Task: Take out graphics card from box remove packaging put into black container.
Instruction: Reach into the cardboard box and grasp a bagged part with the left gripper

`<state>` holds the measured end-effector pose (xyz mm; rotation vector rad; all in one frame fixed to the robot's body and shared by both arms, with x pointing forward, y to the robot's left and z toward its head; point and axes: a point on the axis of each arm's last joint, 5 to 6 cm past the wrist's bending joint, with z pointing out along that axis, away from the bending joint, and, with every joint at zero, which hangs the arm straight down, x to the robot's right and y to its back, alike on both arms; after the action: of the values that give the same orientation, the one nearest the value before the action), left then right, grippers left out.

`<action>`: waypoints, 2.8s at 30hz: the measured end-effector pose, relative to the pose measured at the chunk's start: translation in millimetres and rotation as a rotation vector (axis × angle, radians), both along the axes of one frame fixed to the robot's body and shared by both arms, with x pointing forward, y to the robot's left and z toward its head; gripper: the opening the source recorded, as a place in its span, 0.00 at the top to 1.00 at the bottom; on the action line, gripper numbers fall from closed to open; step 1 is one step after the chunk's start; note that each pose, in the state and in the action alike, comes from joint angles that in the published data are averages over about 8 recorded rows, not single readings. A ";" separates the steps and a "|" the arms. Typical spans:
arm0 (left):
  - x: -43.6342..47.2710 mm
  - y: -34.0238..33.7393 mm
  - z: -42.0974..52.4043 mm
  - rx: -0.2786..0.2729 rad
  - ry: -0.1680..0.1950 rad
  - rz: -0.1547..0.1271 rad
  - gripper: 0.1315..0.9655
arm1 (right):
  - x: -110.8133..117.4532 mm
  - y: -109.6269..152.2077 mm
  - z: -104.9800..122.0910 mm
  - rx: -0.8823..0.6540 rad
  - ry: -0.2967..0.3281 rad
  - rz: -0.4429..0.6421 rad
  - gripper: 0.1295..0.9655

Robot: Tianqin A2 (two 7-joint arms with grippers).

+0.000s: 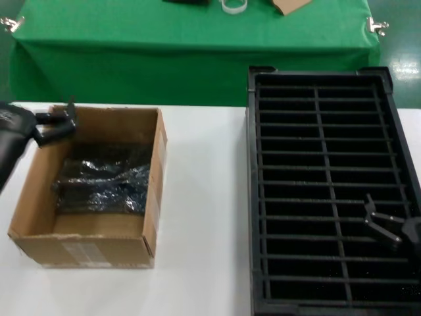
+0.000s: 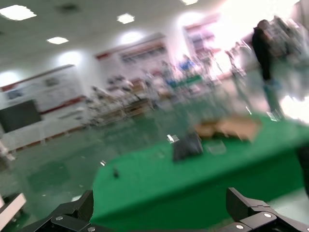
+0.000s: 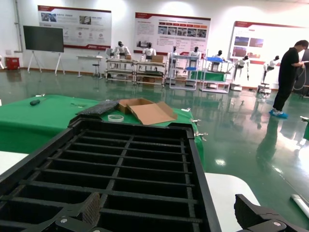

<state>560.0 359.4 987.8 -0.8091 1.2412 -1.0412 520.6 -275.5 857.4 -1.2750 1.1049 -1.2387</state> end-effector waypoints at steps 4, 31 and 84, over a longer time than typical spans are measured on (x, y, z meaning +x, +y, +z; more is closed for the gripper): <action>15.1 8.8 -18.0 0.155 0.120 -0.016 0.00 | 0.0 0.0 0.0 0.000 0.000 0.000 0.00; 97.3 3.4 -76.0 0.813 0.298 -0.153 0.01 | 0.0 0.0 0.0 0.000 0.000 0.000 0.00; 123.7 56.4 -102.8 0.899 0.346 -0.168 0.93 | 0.0 0.0 0.0 0.000 0.000 0.000 0.00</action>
<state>683.8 415.9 885.0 -0.1766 1.8830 -0.3704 520.6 -275.5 857.4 -1.2750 1.1050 -1.2387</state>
